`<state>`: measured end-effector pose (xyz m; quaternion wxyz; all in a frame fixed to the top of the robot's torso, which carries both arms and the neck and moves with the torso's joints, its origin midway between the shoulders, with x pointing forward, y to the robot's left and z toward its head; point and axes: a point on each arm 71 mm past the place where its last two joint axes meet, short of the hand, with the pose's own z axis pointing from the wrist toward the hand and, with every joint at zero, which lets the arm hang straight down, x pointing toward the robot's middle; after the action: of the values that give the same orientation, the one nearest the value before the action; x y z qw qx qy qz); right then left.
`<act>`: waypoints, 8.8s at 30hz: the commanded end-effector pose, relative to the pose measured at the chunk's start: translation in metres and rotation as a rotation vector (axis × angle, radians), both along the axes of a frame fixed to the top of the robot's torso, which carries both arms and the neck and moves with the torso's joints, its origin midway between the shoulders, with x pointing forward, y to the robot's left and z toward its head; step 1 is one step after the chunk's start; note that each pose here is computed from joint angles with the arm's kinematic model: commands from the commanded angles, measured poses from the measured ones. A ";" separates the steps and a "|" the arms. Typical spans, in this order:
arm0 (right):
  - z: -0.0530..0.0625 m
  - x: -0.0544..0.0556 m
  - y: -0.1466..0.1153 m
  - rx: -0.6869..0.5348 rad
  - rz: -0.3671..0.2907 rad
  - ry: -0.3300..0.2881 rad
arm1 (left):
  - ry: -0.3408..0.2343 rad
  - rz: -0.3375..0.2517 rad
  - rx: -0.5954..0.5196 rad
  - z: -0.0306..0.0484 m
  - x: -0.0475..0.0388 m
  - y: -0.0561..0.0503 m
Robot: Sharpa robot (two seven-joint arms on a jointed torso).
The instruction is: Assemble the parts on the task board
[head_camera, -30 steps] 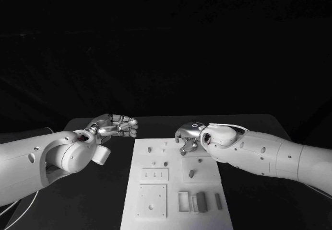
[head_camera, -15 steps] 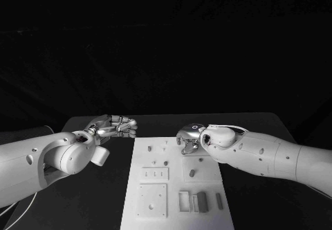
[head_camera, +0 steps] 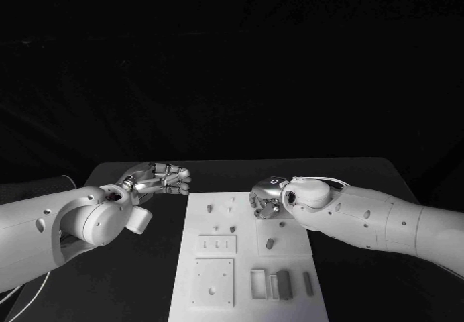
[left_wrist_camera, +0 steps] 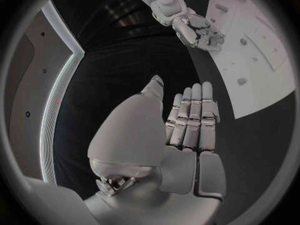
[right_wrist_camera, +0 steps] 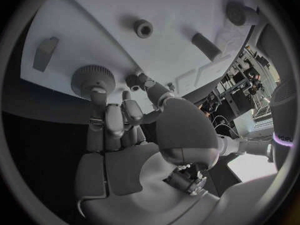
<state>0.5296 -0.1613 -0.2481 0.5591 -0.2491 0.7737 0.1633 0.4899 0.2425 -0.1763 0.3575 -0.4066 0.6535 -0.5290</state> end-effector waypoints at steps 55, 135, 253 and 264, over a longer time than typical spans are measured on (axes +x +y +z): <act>0.015 0.000 0.025 0.040 0.028 -0.212 | -0.026 0.020 0.002 0.0046 0.0026 0.005; 0.016 0.016 0.072 -0.009 0.035 -0.286 | -0.042 0.005 0.003 0.0156 0.0065 -0.001; 0.026 0.000 -0.040 0.041 -0.180 -0.086 | -0.074 0.053 0.028 0.0231 0.0192 0.017; 0.021 0.001 -0.042 0.033 -0.187 -0.077 | -0.073 0.055 0.028 0.0231 0.0190 0.018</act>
<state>0.5315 -0.2040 -0.2247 0.6148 -0.1660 0.7627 0.1127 0.5090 0.2618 -0.1550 0.4010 -0.4057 0.6373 -0.5181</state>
